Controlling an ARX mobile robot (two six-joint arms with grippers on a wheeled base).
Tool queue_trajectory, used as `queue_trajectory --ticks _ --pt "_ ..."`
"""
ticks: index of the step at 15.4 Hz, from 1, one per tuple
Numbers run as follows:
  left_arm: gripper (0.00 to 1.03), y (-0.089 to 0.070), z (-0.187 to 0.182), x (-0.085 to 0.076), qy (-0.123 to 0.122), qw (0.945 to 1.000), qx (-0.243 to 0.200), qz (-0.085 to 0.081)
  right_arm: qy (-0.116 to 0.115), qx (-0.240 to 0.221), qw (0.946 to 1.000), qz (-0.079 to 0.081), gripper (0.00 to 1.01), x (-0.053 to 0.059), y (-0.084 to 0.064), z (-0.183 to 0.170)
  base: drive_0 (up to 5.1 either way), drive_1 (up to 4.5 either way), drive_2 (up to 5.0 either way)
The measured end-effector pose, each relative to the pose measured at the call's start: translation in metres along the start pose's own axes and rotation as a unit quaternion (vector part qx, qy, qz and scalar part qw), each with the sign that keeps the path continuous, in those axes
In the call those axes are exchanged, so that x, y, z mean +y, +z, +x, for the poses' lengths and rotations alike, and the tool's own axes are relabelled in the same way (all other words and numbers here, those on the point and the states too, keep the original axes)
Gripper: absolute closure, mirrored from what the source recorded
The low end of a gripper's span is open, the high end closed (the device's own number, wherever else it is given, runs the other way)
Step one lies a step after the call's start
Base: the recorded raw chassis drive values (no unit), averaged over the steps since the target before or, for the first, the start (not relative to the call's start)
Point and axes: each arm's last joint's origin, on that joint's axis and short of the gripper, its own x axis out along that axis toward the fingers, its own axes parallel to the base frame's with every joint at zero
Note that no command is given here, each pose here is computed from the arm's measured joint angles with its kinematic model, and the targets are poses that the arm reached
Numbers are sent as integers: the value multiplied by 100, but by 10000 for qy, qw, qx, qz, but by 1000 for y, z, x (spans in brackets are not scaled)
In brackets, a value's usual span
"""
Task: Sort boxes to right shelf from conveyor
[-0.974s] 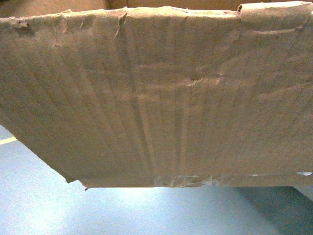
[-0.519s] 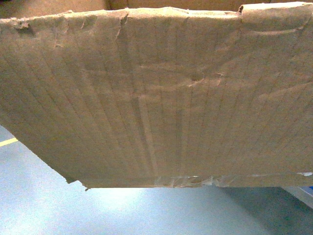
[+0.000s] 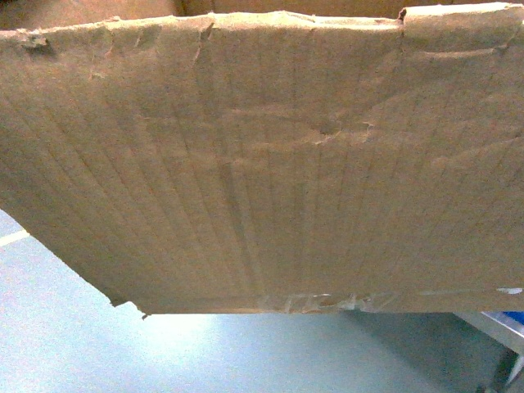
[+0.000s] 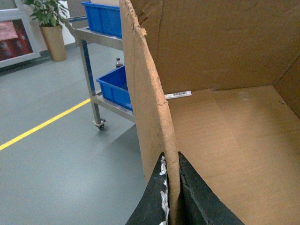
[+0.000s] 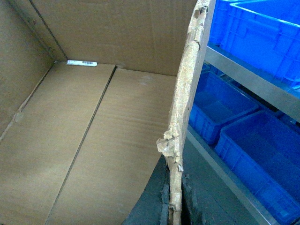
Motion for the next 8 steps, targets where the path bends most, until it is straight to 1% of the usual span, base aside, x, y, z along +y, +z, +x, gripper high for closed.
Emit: queue_trajectory --ticks 8 --pt "101 0 0 0 2 10000 0 0 0 0 10000 0 99 0 0 0 -119 -119 -119"
